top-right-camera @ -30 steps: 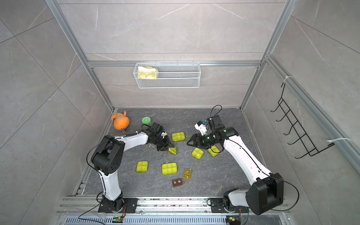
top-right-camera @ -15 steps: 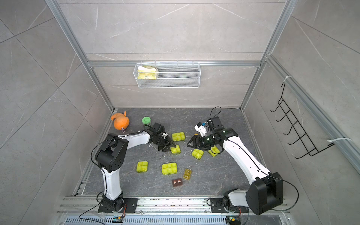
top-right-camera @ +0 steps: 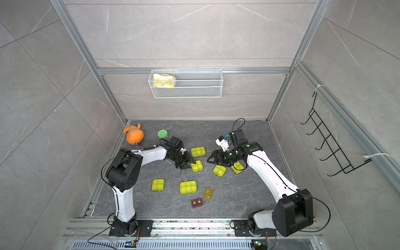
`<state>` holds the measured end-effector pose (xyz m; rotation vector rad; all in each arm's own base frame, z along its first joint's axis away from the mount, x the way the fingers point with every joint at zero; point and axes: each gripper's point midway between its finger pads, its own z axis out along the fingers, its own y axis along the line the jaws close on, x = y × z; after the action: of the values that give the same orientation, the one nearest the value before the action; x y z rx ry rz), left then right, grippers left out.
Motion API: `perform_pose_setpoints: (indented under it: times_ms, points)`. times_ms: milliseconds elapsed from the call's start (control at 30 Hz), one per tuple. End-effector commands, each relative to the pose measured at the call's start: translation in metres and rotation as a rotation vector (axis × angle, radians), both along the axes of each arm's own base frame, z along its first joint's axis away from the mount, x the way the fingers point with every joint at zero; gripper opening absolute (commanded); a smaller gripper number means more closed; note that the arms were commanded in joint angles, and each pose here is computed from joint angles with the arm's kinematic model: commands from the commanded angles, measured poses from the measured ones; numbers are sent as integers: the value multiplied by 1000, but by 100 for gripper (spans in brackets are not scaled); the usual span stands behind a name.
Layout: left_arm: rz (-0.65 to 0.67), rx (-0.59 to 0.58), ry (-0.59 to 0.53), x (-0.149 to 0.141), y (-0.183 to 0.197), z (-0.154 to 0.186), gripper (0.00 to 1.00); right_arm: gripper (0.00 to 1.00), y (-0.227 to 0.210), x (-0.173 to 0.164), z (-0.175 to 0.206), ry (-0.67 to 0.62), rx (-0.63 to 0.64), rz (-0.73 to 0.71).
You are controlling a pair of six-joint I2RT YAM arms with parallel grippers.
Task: Close pillboxes
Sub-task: Place the pillbox at the center of the board, then reset both arms
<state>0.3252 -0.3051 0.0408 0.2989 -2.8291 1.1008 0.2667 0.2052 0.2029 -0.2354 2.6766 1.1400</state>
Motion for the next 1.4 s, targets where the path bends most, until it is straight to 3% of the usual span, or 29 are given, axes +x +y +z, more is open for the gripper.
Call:
perform_pose_setpoints:
  times_ms: [0, 367, 900, 967, 1367]
  points:
    - [-9, -12, -45, 5, -2, 22, 52, 63, 4, 7, 10, -32, 27, 7]
    - [0, -22, -159, 2, 8, 74, 57, 65, 8, 16, 6, -32, 47, -18]
    - [7, -77, -455, -18, 34, 171, 72, 70, 12, 40, 16, -90, 31, -16]
    - [9, -64, -506, -19, 42, 183, 73, 99, 9, 44, 20, -115, 1, -23]
    - [142, 137, -655, -22, 114, 199, 81, 100, -9, 69, 46, -350, -91, -95]
